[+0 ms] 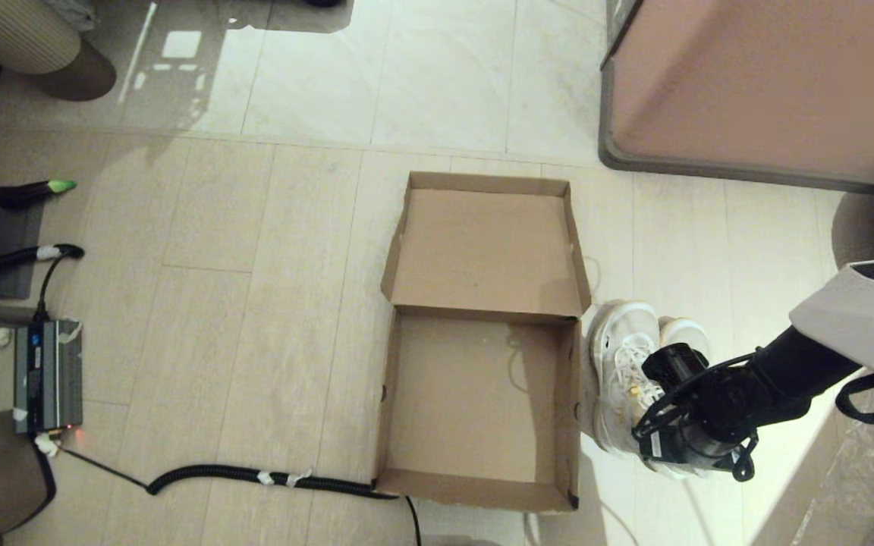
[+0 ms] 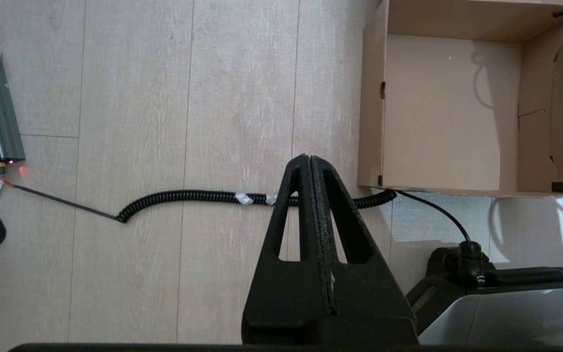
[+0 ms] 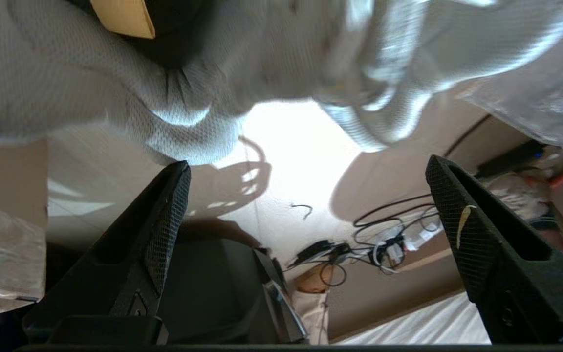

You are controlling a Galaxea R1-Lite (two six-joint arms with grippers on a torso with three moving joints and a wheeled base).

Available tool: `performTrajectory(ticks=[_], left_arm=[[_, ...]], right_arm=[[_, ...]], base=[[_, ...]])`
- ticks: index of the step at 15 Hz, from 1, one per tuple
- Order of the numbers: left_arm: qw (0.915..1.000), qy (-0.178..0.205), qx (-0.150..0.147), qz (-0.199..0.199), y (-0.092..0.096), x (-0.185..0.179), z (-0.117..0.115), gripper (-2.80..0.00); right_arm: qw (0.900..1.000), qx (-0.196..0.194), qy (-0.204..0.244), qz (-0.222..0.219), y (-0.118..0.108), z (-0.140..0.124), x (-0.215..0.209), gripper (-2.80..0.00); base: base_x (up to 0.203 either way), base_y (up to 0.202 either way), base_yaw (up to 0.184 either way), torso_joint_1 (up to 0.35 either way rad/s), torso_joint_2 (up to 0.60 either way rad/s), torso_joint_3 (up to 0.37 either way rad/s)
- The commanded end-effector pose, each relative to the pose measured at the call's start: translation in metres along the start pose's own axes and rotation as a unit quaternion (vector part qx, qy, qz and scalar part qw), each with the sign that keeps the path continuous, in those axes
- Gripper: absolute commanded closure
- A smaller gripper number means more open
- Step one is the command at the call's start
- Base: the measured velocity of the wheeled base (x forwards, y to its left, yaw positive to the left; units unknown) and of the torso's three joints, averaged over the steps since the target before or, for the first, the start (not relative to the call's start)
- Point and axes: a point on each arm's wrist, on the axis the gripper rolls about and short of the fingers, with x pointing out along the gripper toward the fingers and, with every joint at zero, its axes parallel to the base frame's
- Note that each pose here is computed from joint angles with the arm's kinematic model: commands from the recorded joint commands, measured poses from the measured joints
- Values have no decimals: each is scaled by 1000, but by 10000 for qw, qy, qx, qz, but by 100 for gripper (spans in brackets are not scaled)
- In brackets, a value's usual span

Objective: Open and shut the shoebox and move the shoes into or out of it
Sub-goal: Put the shoes into the shoe box

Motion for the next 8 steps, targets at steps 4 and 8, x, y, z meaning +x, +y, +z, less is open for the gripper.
performTrajectory(ticks=[4, 8], left_arm=[[10000, 6, 0, 1, 0, 0, 0, 0], [10000, -1, 0, 3, 0, 0, 0, 0]], right_arm=[[9990, 151, -221, 345, 10, -5, 43, -280], [9977, 311, -436, 410, 13, 9, 46, -280]], base=[[0, 0, 0, 0, 0, 0], [0, 0, 0, 0, 0, 0]])
